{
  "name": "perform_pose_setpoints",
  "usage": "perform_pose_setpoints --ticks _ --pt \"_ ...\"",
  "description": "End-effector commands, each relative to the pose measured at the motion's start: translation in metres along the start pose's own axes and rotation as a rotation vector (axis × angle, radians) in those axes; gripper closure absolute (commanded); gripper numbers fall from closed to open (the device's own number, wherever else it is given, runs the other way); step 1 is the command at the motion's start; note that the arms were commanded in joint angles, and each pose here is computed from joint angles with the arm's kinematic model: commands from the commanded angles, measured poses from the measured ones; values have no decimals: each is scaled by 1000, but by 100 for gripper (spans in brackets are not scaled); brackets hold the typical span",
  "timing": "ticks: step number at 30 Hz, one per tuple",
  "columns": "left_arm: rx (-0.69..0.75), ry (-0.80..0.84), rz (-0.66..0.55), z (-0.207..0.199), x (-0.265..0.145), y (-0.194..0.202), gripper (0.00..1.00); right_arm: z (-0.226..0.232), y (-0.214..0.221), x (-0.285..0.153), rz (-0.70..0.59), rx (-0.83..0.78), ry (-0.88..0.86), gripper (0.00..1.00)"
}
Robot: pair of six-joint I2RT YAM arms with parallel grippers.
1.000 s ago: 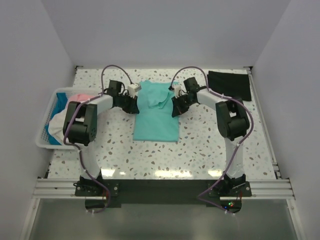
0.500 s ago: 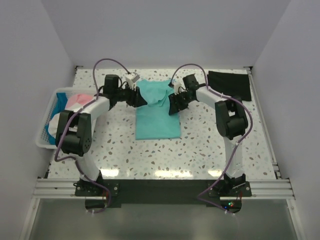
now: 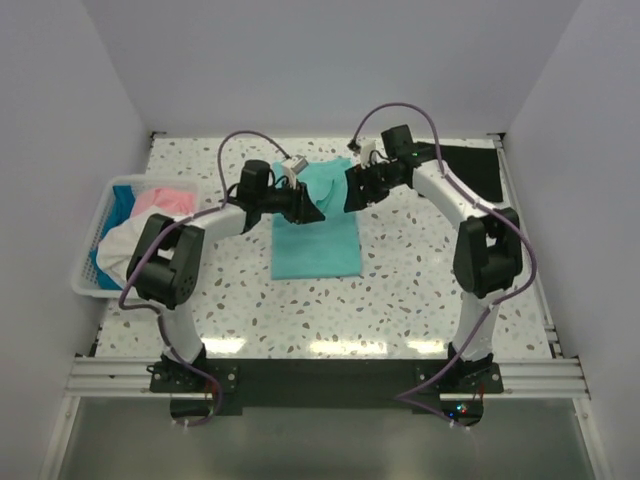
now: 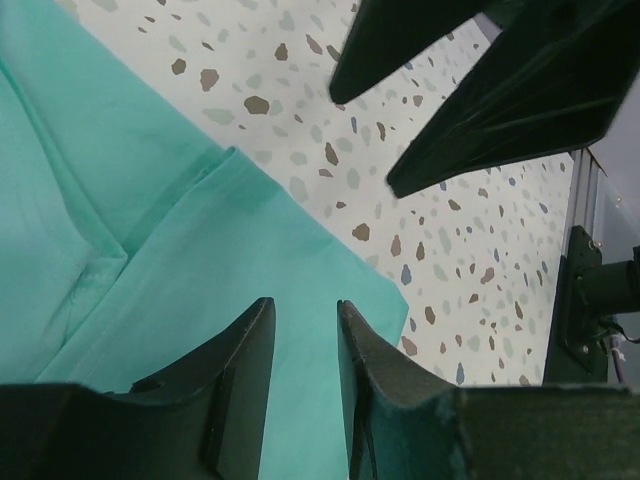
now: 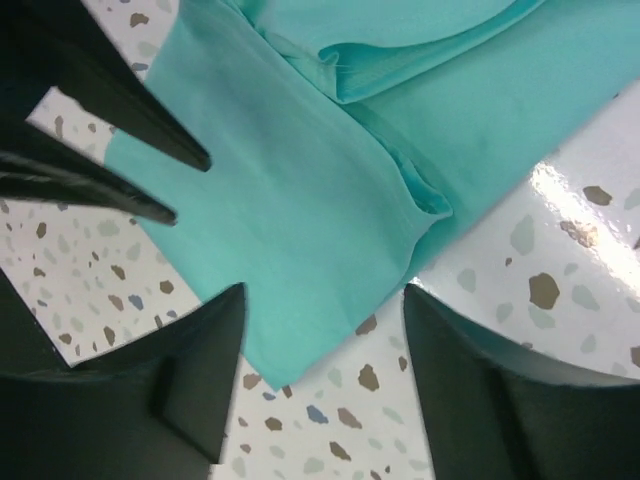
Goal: Fold and stack the t-shirts
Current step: Fold the tshirt
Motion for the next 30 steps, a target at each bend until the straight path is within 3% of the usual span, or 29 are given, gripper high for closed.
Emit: perform_pose_setpoints --ticks 1,3,4,7,12,15,22,30 --pt "16 16 -48 -3 18 -14 65 13 11 -29 34 21 -16 40" --pt "19 18 -34 -6 30 -11 66 26 31 -28 66 69 -64 50" --pt "11 8 -18 -2 38 -9 68 31 30 -31 43 75 -70 61" --pt "6 -17 0 6 56 -8 72 47 47 -26 32 150 -121 74" --pt "-25 -98 13 24 79 -7 75 67 72 -15 43 293 -202 77" --pt "-99 -146 67 48 88 15 78 76 80 -4 35 370 -248 78" --pt "-124 -187 95 63 89 34 80 85 94 27 33 455 -298 79" --pt "-146 -197 118 69 91 43 80 92 157 54 191 556 -274 82"
Point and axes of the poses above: each gripper's point midway between its finger pads, its own x axis out along the fingers, its own z axis along the line the jaws close on, y = z × x, the point moved 1 cm from there along -x, back along the fingers, and after that the axes turned 12 degrees about -x, right-handed, at the moved point
